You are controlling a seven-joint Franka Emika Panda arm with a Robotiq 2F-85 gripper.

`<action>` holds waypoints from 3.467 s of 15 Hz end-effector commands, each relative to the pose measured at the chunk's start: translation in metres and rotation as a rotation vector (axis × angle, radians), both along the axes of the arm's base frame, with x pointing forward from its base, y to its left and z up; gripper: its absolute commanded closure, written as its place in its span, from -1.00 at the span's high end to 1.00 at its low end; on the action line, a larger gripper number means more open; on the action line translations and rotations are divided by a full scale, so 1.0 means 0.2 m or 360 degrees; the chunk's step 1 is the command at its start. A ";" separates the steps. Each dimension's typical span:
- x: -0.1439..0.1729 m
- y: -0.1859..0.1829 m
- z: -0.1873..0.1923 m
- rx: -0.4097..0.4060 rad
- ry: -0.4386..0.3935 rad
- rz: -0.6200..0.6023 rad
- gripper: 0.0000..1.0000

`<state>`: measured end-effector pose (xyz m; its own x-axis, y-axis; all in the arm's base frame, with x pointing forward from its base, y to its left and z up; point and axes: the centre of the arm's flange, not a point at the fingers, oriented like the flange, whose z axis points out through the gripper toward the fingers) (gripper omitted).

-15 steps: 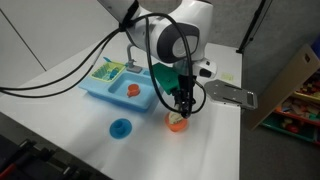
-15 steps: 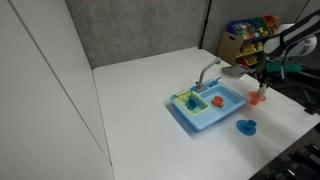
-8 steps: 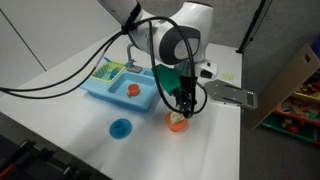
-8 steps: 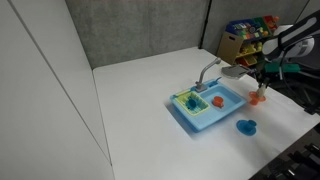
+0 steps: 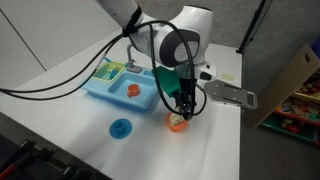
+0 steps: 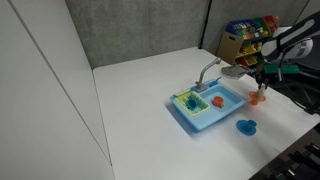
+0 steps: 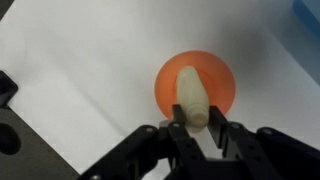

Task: Put the white bottle on the orange stand

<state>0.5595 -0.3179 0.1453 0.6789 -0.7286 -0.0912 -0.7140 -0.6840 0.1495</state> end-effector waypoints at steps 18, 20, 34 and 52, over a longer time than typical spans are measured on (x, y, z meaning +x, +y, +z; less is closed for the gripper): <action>-0.04 0.04 0.41 -0.0058 -0.0008 0.0136 1.00; -0.07 0.09 0.51 -0.0075 0.0017 0.0211 1.00; -0.33 0.57 1.25 -0.0146 0.0052 0.0570 1.00; -0.53 1.26 1.75 0.0174 -0.0142 0.1200 1.00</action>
